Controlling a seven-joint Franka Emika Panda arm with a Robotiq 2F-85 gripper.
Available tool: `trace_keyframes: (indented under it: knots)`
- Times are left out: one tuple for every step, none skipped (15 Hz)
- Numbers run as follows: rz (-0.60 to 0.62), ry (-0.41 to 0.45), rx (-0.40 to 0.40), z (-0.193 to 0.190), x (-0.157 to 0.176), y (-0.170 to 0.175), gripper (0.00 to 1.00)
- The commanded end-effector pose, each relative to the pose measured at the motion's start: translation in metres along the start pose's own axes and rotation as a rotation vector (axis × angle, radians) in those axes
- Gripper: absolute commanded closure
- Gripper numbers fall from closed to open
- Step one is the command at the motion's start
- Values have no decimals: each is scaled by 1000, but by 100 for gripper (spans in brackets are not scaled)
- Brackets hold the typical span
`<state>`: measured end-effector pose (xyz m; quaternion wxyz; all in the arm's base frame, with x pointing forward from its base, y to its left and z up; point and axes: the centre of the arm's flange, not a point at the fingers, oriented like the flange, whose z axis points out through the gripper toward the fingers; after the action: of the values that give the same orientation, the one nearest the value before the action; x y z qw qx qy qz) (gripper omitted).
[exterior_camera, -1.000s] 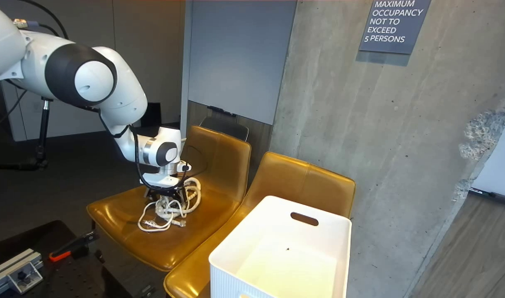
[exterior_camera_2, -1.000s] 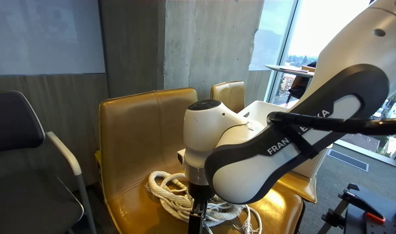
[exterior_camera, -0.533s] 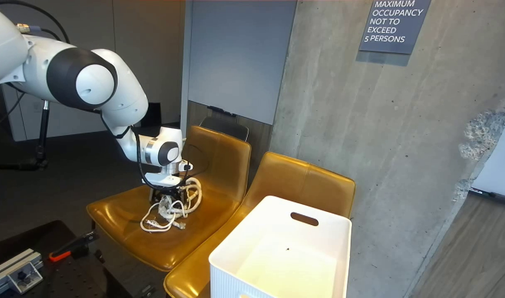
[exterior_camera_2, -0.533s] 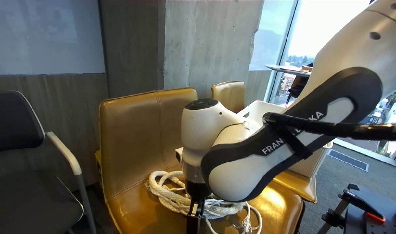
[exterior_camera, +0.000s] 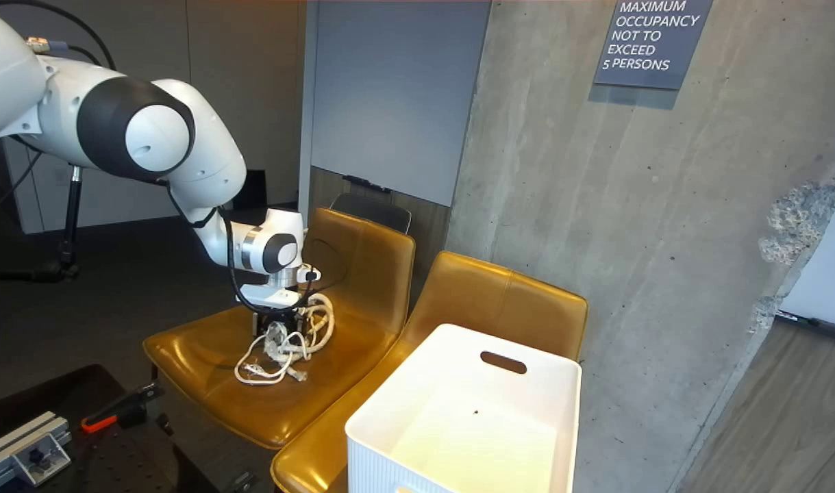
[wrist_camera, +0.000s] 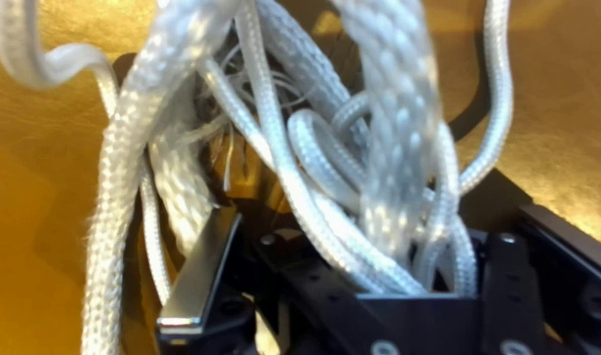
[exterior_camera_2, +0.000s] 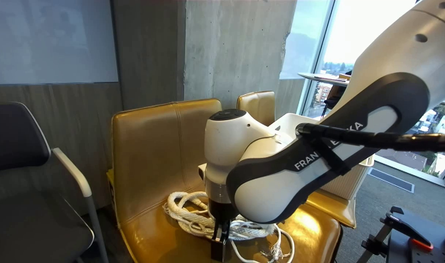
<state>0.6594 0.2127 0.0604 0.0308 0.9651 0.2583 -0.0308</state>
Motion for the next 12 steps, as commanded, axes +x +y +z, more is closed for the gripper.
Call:
trace_keyframes:
  knots:
    - [36, 6, 10, -33, -14, 0, 100]
    - [41, 13, 17, -49, -21, 4, 100]
    - [46, 18, 13, -60, -26, 7, 100]
    - [56, 22, 3, -78, -34, 17, 100]
    - [68, 28, -5, -95, -40, 24, 100]
    - [85, 42, -14, -112, -46, 33, 100]
    - [98, 52, -20, -129, -51, 42, 100]
    - [111, 66, -37, -149, -54, 52, 100]
    - [124, 81, -55, -170, -57, 63, 100]
    - [140, 98, -79, -192, -60, 75, 100]
    - [154, 111, -97, -214, -63, 87, 100]
    - [171, 128, -123, -239, -66, 99, 100]
